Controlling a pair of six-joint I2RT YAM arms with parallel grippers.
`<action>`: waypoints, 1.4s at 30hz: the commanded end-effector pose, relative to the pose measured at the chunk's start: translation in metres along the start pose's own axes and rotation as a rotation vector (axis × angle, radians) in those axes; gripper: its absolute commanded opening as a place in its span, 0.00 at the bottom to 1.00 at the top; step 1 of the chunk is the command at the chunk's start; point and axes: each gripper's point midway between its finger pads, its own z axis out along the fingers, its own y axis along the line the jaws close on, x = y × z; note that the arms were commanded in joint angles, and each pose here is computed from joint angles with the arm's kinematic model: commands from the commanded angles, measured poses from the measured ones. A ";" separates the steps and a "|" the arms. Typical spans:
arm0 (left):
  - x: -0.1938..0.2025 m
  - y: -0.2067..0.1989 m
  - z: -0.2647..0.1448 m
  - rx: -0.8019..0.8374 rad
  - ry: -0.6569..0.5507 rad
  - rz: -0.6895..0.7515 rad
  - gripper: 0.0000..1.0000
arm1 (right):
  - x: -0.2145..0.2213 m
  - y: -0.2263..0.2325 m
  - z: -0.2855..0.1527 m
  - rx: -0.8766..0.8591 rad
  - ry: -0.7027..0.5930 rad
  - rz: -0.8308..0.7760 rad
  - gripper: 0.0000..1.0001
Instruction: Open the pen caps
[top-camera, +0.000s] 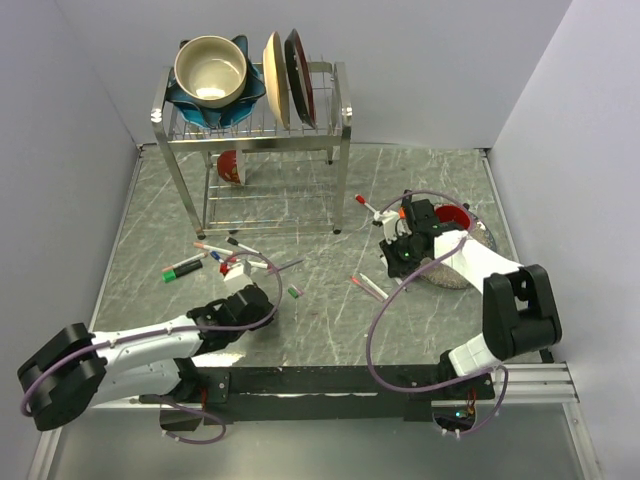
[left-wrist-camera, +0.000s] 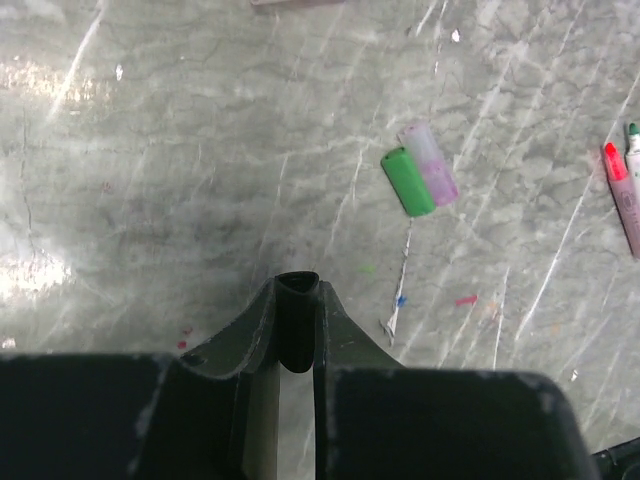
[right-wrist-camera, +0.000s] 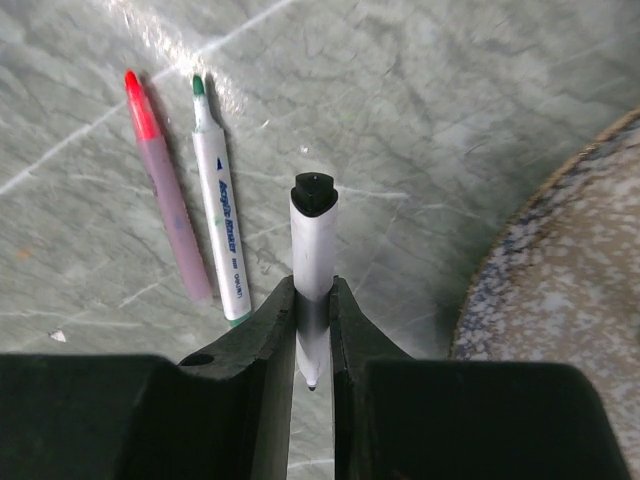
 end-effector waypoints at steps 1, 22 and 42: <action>-0.009 -0.022 0.005 0.072 -0.008 -0.002 0.04 | -0.008 0.000 -0.002 -0.002 0.010 -0.051 0.13; 0.000 -0.038 0.024 0.096 0.073 0.029 0.34 | -0.010 0.020 0.003 -0.111 0.020 -0.067 0.48; -0.027 -0.066 -0.037 0.328 0.020 0.089 0.78 | -0.049 0.012 -0.037 -0.181 -0.199 0.026 0.64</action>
